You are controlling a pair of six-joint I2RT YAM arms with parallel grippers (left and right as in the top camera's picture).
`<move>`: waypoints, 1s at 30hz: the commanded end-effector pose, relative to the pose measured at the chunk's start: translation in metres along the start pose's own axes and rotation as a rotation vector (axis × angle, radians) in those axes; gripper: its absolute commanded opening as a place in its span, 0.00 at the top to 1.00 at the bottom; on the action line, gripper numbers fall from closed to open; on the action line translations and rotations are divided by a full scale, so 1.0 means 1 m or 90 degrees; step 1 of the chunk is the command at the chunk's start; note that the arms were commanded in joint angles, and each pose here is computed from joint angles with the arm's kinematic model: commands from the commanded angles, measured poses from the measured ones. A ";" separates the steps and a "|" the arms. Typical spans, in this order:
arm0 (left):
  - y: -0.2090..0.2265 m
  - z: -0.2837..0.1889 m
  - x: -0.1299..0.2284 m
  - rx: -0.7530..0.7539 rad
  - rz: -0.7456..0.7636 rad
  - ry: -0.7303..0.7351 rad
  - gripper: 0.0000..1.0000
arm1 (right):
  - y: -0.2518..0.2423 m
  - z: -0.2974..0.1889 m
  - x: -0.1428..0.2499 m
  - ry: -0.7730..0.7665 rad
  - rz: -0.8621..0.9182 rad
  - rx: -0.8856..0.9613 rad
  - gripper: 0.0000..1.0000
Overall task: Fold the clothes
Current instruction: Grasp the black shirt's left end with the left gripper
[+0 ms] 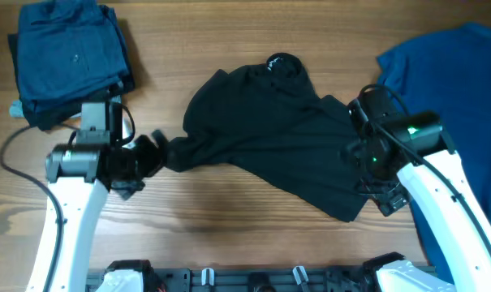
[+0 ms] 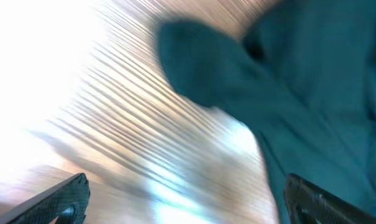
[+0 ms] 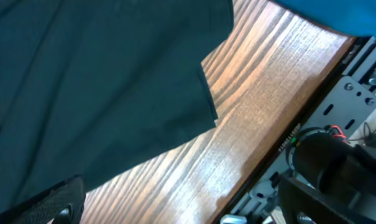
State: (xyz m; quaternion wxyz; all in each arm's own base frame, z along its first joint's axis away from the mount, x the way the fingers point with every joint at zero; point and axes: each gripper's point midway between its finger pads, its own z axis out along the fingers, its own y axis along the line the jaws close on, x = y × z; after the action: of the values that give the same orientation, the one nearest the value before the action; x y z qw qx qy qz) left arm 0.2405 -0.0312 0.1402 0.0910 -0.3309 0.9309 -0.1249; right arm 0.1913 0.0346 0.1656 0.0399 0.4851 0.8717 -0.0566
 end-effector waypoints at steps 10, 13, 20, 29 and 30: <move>0.010 0.055 -0.038 -0.135 -0.113 -0.006 0.19 | -0.007 0.033 0.010 0.027 0.011 0.033 0.00; 0.014 0.088 -0.046 -0.161 -0.118 0.015 0.20 | -0.005 0.033 0.011 0.029 -0.019 0.026 0.00; 0.029 0.128 -0.060 -0.182 -0.152 0.041 0.23 | 0.000 0.033 0.011 0.031 -0.038 0.014 0.00; 0.013 0.150 -0.047 -0.155 -0.100 0.086 0.29 | -0.007 0.032 0.016 0.047 -0.037 0.029 0.00; 0.010 0.151 -0.044 -0.152 -0.096 0.090 0.30 | -0.007 0.032 0.016 0.048 -0.037 0.030 0.00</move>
State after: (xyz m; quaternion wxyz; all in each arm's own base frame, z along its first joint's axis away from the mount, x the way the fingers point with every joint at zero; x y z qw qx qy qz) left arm 0.3033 -0.0100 0.0000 -0.0200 -0.4207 0.9064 -0.0327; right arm 0.1803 0.0379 0.1342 0.0061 0.4615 0.8850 -0.0619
